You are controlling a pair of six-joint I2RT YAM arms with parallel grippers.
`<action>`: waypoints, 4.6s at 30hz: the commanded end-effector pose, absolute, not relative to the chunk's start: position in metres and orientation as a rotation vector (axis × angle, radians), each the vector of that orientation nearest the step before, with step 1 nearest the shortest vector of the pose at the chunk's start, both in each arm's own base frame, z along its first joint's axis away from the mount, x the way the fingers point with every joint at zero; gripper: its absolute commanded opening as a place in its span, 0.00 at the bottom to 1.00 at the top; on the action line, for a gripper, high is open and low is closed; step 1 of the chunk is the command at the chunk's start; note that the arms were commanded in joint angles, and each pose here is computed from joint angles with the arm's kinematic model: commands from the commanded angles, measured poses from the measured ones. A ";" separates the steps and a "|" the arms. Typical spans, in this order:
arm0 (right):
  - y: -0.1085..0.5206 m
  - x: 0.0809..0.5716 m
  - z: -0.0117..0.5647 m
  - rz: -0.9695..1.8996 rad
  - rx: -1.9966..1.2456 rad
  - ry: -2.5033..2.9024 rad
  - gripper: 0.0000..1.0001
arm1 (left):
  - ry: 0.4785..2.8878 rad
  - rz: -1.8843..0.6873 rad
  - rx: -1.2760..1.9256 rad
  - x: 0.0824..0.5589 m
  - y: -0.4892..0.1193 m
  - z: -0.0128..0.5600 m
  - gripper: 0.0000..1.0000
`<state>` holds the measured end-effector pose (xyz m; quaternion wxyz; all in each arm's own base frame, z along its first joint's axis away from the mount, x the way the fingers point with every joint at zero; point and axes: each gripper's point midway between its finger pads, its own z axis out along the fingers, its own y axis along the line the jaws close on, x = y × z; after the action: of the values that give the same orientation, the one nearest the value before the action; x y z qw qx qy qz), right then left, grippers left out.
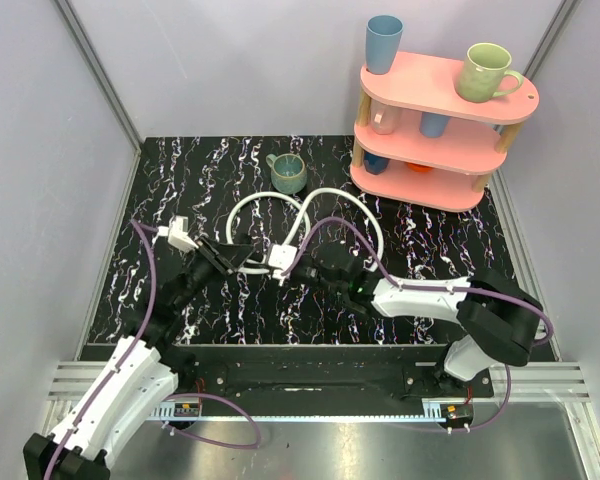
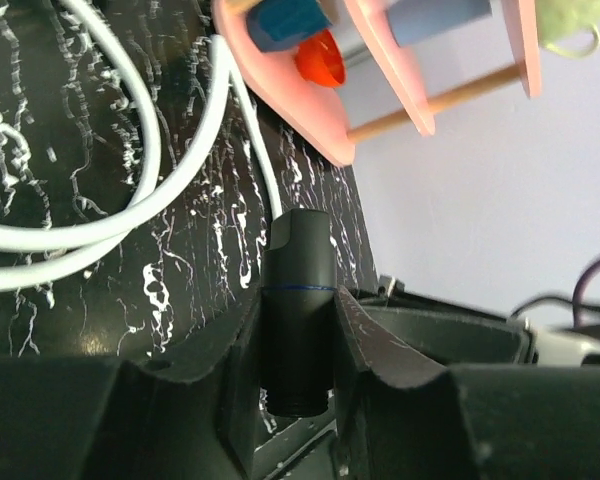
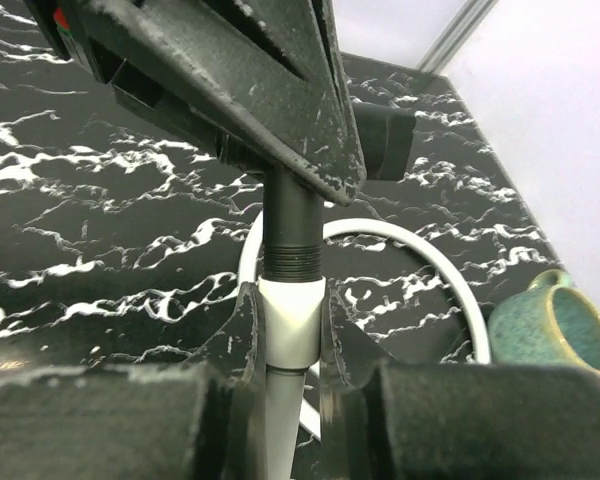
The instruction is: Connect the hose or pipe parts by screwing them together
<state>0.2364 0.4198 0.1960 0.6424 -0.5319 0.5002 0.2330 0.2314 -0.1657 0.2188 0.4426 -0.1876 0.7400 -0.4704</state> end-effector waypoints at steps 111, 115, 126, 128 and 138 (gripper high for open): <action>0.400 0.211 0.256 0.875 -1.165 1.129 0.00 | 1.676 -1.483 0.024 0.196 -0.217 0.266 0.00; 0.395 0.201 0.251 1.050 -1.256 1.155 0.00 | 1.571 -1.419 0.303 0.183 -0.222 0.262 0.00; 0.392 0.188 0.250 1.409 -1.324 1.212 0.00 | 1.441 -1.225 0.745 0.166 -0.226 0.245 0.00; 0.391 0.205 0.249 1.363 -1.239 1.292 0.00 | 1.483 -1.172 0.689 0.178 -0.222 0.247 0.00; 0.363 0.249 0.241 0.999 -1.013 1.352 0.78 | 1.674 -1.127 -0.116 0.233 -0.180 0.267 0.00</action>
<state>0.2217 0.3749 0.2112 0.4660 -0.4691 0.5783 0.4779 0.2067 -0.2058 0.2305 0.5059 0.1077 0.7044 -0.4861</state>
